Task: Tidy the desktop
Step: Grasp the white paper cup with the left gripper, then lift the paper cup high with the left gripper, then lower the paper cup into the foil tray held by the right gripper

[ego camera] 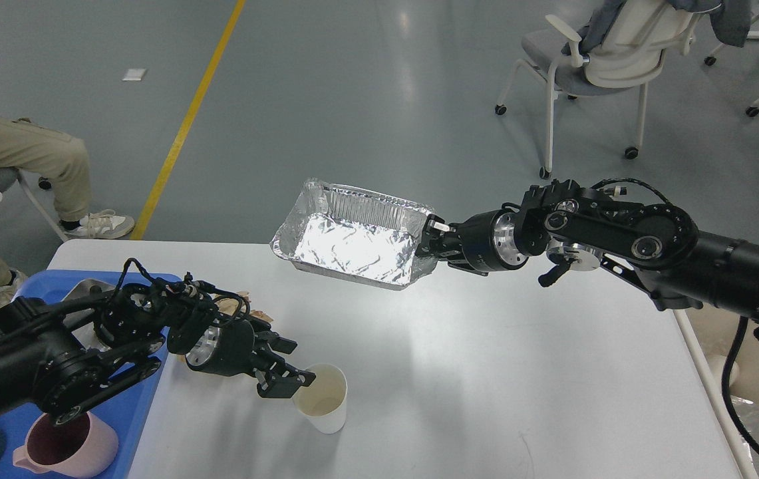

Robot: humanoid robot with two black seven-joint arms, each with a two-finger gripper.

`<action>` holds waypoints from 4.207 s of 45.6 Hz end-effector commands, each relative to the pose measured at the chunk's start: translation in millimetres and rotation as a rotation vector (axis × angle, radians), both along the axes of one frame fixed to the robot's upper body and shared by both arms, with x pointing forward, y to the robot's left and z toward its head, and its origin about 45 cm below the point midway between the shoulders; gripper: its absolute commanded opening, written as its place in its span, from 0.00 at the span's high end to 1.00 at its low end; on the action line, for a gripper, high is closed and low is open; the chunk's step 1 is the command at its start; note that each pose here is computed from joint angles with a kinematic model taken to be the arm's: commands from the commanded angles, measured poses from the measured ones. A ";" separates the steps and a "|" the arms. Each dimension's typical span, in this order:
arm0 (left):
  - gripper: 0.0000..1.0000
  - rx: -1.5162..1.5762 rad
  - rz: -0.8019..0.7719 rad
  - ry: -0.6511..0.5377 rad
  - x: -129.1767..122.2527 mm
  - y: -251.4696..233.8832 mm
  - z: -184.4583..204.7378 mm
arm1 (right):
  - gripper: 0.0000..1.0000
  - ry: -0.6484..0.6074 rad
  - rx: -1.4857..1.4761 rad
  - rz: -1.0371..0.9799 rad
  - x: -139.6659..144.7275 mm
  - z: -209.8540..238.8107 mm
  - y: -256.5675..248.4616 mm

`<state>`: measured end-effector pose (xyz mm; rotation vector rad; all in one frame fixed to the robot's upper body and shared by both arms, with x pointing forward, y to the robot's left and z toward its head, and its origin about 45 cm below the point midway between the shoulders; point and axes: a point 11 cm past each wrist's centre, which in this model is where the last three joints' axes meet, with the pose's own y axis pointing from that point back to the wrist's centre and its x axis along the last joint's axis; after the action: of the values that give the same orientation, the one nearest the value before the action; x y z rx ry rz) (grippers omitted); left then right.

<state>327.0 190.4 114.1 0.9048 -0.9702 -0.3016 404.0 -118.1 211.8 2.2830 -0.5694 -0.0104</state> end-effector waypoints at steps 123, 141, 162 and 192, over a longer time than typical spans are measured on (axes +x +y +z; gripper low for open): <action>0.97 -0.722 0.256 -0.069 -22.6 58.7 142.5 | 1.00 0.000 -0.020 -0.020 2.3 -3.7 -10.1; 0.96 -0.953 0.268 -0.124 6.6 34.6 201.2 | 1.00 -0.001 -0.020 -0.018 1.9 -3.7 -9.8; 0.94 -0.855 0.447 -0.242 60.4 85.4 211.5 | 1.00 0.000 -0.017 -0.010 1.1 -3.6 -6.0; 0.94 -0.525 0.395 -0.329 98.0 91.1 199.0 | 1.00 -0.016 -0.010 0.003 2.9 4.7 0.1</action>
<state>418.7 291.9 304.6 0.6316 -1.0408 0.4766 406.5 -119.3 215.2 2.2740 -0.5743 0.0079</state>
